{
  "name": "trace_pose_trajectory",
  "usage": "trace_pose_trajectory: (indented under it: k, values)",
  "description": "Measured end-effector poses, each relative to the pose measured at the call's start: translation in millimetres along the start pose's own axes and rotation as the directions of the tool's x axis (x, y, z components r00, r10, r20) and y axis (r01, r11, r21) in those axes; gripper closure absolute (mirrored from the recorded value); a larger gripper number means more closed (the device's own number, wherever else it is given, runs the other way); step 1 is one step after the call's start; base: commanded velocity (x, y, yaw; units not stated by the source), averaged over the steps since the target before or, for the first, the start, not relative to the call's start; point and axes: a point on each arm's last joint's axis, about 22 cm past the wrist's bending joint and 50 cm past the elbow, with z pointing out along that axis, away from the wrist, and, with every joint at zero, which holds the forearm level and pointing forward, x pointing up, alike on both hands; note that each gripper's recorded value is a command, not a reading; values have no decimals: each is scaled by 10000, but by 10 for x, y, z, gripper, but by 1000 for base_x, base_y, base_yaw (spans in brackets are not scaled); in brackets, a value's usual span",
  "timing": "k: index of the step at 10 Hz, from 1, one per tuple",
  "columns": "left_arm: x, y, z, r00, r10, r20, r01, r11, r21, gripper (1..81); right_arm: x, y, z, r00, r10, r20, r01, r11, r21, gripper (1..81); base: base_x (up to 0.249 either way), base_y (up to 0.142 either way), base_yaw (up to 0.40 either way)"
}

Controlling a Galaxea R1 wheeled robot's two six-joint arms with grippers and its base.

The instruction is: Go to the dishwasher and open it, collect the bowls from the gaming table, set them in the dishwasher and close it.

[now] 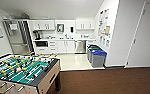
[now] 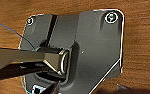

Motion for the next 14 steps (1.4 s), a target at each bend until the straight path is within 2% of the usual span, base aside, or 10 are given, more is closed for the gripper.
trace_pose_trajectory:
  k: [2,3,5,6,14]
  values:
    - [-97,15,-3,10000,-6,83,6,10000,-12,10,-109,-100,28,9999,37,96,-38,9999,122,10,73,0,0]
    - [-32,9,0,10000,20,25,-20,10000,-7,10,-80,-112,36,10000,26,87,-27,9999,142,10,80,0,0]
    - [38,4,2,9999,50,-89,-50,10000,-2,10,-1,-94,37,10000,-17,-37,17,9999,121,10,85,0,0]
    - [-37,13,1,10000,24,23,-24,10000,-14,10,-39,-101,36,10000,-10,22,10,9999,130,10,86,0,0]
    - [8,65,21,10000,29,-42,-30,10000,-79,10,-73,-114,37,10000,11,57,-12,9999,142,10,96,0,0]
